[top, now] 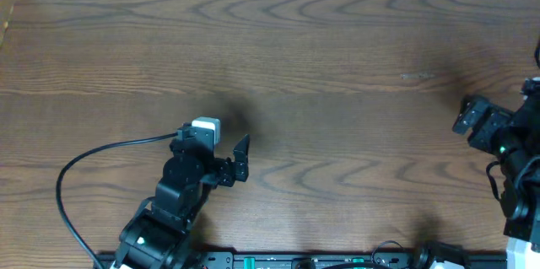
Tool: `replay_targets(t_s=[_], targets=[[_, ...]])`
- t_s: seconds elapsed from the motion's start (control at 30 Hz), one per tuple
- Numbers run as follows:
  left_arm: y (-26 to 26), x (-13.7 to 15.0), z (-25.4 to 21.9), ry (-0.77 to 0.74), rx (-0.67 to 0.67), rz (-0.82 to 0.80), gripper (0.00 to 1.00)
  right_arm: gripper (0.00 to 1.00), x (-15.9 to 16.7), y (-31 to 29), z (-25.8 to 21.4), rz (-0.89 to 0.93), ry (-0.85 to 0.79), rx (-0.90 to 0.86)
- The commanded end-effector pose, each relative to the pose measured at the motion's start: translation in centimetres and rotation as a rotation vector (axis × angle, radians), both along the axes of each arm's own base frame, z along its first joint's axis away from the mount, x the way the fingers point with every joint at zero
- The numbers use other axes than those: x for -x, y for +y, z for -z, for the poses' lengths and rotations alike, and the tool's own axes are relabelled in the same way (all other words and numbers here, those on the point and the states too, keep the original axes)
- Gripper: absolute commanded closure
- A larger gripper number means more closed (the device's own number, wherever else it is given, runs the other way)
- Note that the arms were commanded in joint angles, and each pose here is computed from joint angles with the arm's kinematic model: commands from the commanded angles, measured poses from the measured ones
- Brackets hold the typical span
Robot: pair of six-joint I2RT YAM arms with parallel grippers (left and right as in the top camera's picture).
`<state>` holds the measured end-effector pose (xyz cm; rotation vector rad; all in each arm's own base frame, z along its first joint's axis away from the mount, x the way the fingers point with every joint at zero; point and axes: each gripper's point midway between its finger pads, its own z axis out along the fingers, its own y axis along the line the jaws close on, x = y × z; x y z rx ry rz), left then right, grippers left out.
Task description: Untangle cables
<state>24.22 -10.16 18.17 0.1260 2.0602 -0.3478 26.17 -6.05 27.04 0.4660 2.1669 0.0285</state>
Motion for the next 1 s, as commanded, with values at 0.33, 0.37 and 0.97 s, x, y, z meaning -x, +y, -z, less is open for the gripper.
replay_targets(t_s=[0.33, 0.37, 0.97], targets=[[2.9, -0.2, -3.8, -0.148, -0.055, -0.122, 0.02, 0.01, -1.0, 2.4, 1.7, -0.15, -0.016, -0.041], [2.9, -0.2, -3.8, -0.152, -0.062, -0.119, 0.02, 0.01, -1.0, 2.4, 1.5, -0.158, -0.024, -0.028], [3.1, 0.2, -4.6, -0.176, -0.088, -0.104, 0.02, 0.01, 0.9, 4.6, -2.6, -0.244, -0.192, -0.013]])
